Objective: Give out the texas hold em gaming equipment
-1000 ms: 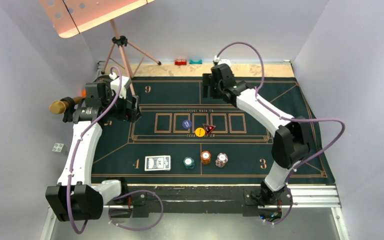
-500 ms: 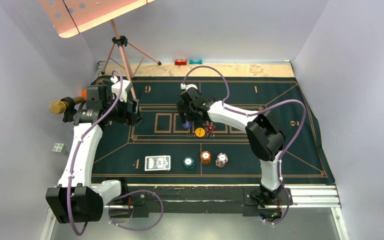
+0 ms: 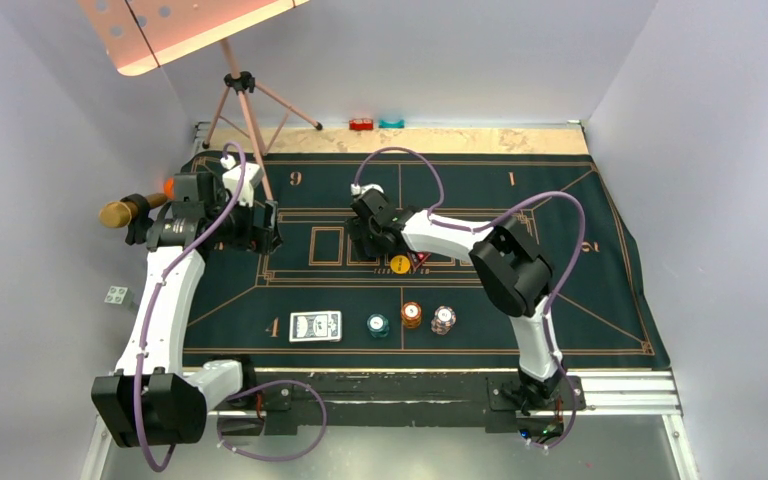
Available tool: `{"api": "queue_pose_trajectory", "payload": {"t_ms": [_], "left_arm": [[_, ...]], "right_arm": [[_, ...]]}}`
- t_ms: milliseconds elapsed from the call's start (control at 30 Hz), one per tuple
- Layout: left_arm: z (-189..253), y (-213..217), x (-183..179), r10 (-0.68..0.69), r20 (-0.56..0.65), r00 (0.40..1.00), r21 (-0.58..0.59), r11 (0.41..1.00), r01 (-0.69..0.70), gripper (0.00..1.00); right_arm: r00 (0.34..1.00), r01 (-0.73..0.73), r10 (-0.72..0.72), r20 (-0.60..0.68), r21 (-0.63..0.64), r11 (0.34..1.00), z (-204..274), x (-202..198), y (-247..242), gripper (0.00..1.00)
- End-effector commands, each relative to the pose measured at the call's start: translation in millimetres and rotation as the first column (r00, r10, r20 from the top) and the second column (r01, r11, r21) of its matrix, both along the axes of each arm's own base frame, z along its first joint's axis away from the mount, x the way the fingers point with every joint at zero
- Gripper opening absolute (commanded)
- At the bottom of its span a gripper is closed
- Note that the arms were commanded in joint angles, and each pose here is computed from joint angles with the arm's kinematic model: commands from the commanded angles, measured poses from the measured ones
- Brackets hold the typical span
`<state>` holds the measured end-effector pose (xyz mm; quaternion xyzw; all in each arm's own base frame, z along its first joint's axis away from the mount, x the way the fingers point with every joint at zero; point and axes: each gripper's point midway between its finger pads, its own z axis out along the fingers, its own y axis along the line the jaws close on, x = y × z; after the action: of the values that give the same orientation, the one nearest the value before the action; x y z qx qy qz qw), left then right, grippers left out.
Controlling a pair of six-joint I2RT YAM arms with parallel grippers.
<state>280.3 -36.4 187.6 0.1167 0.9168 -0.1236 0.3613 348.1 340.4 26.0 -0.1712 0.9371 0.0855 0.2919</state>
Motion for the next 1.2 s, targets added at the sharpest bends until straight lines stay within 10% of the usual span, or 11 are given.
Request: {"api": "queue_pose_trajectory", "payload": {"t_ms": [0, 500, 1167], "left_arm": [[20, 2, 2, 0.027, 0.040, 0.999, -0.004, 1.000, -0.026, 1.00], [16, 10, 1, 0.053, 0.030, 0.998, 0.037, 0.998, -0.055, 1.00], [-3, 14, -4, 0.079, -0.010, 0.997, 0.046, 0.996, -0.079, 1.00]], "right_arm": [[1.000, 0.001, -0.001, 0.007, 0.026, 1.000, 3, 0, 7, 0.72], [0.991, -0.130, 0.130, -0.013, 0.003, 0.991, -11, -25, 49, 0.47], [0.890, -0.454, 0.446, 0.090, 0.251, 0.855, 37, -76, 185, 0.40]]}}
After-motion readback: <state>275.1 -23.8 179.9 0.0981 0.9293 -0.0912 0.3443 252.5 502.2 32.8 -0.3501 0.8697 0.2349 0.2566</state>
